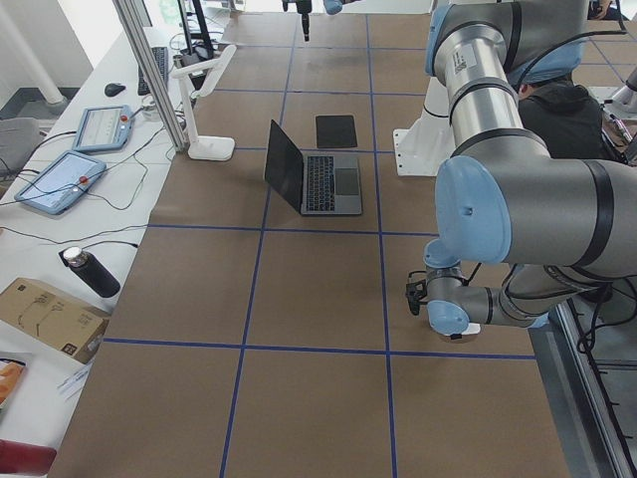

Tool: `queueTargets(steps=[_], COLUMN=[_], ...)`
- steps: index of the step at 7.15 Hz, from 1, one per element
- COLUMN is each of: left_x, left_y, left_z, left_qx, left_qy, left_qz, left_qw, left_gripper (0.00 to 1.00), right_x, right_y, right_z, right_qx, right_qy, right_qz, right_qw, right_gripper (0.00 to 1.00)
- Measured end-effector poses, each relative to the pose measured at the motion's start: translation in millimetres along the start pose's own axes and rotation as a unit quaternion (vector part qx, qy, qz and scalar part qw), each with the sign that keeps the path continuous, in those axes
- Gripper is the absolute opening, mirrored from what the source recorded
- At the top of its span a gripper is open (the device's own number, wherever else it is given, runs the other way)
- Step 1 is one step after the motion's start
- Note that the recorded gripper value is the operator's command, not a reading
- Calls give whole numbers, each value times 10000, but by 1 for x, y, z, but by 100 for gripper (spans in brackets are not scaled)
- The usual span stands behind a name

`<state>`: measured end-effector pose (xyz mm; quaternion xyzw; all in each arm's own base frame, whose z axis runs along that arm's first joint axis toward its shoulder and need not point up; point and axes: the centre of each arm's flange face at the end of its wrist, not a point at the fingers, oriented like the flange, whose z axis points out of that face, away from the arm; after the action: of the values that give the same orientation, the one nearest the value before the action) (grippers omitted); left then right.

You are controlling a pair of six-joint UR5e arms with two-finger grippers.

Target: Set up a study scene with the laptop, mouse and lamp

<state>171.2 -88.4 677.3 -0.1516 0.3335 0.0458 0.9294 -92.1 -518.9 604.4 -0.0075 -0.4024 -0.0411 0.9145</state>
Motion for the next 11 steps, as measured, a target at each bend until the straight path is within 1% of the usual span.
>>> queueTargets(steps=[2,4,8,11], left_x=[15,17,0,-9], left_y=[10,18,15,13], left_z=[16,18,19,23], left_qx=[-56,-112,-111,-136], left_qy=[33,122,86,142], left_qz=[-42,-18,-12,12], left_qw=[10000,9999,9999,9998], left_gripper=[100,100,100,100], right_x=[1,2,2,1], right_y=[3,3,5,5], right_z=[0,0,0,-1], right_qx=[7,12,14,19], right_qy=[34,47,48,46], right_qz=[3,1,-3,-10], right_qw=[10000,10000,10000,10000], right_gripper=[99,99,99,99])
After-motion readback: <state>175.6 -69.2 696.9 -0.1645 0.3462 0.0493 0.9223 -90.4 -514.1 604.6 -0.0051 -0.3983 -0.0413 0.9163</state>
